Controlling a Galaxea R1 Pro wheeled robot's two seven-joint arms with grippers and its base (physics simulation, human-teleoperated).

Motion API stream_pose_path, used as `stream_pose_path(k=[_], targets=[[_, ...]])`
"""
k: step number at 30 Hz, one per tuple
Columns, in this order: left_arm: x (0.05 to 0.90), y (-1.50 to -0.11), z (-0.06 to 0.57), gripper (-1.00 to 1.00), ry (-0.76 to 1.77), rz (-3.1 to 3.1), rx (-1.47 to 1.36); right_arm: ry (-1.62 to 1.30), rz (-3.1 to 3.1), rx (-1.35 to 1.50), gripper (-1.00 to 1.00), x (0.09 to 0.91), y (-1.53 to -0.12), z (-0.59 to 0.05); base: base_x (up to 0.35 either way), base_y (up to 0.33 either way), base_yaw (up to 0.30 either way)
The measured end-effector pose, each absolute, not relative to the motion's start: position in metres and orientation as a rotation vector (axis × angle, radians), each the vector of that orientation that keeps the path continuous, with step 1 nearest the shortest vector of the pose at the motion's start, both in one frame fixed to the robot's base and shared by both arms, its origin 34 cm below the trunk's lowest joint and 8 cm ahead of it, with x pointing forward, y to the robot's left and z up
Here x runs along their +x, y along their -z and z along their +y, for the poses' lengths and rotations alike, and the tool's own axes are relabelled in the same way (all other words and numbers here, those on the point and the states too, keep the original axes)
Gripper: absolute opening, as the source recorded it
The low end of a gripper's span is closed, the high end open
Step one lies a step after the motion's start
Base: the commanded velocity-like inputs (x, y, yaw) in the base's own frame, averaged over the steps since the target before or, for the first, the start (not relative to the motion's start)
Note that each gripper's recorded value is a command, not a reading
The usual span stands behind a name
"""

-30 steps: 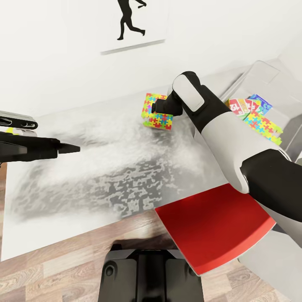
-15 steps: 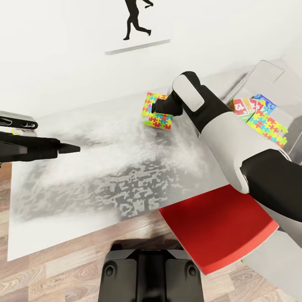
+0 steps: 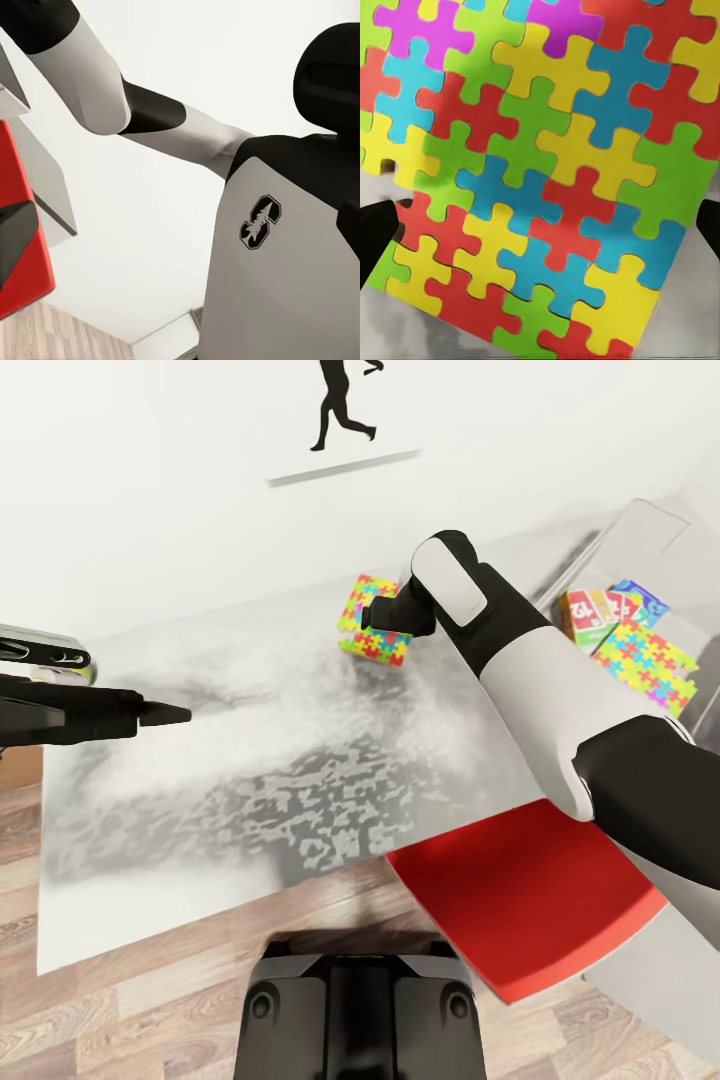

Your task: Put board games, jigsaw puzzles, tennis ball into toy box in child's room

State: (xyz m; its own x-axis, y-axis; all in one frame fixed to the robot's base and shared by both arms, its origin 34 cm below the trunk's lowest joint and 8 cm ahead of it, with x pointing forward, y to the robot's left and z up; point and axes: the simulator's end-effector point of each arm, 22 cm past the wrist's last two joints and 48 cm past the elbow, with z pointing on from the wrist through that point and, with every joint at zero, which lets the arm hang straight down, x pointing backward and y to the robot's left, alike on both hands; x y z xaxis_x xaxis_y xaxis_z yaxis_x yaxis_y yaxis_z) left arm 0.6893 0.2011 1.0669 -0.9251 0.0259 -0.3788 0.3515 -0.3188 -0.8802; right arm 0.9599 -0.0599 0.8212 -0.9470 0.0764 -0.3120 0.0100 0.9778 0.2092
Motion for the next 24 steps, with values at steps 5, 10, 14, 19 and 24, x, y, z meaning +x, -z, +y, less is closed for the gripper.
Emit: stream_pose_path(k=[5, 10, 14, 19, 24], targets=[[0.6892, -1.0670, 0.2011, 1.00, 2.348, 1.696, 0.485, -0.294, 2.802, 0.062, 1.00, 0.9598, -0.8213, -0.0599, -0.086, 0.064, 0.000], [0.6891, -1.0669, 0.2009, 1.00, 2.348, 1.696, 0.485, -0.294, 2.802, 0.062, 1.00, 0.9598, -0.8213, -0.0599, -0.016, 0.011, 0.000], [0.6892, -1.0668, 0.2010, 1.00, 2.347, 1.697, 0.485, -0.294, 2.802, 0.062, 1.00, 0.9598, -0.8213, -0.0599, -0.003, 0.002, 0.000], [0.6891, -1.0669, 0.2009, 1.00, 2.348, 1.696, 0.485, -0.294, 2.802, 0.063, 1.00, 0.9598, -0.8213, -0.0599, 0.000, 0.000, 0.000], [0.6892, -1.0669, 0.2010, 1.00, 2.347, 1.696, 0.485, -0.293, 2.802, 0.060, 1.00, 0.9596, -0.8214, -0.0597, 0.000, 0.000, 0.000]])
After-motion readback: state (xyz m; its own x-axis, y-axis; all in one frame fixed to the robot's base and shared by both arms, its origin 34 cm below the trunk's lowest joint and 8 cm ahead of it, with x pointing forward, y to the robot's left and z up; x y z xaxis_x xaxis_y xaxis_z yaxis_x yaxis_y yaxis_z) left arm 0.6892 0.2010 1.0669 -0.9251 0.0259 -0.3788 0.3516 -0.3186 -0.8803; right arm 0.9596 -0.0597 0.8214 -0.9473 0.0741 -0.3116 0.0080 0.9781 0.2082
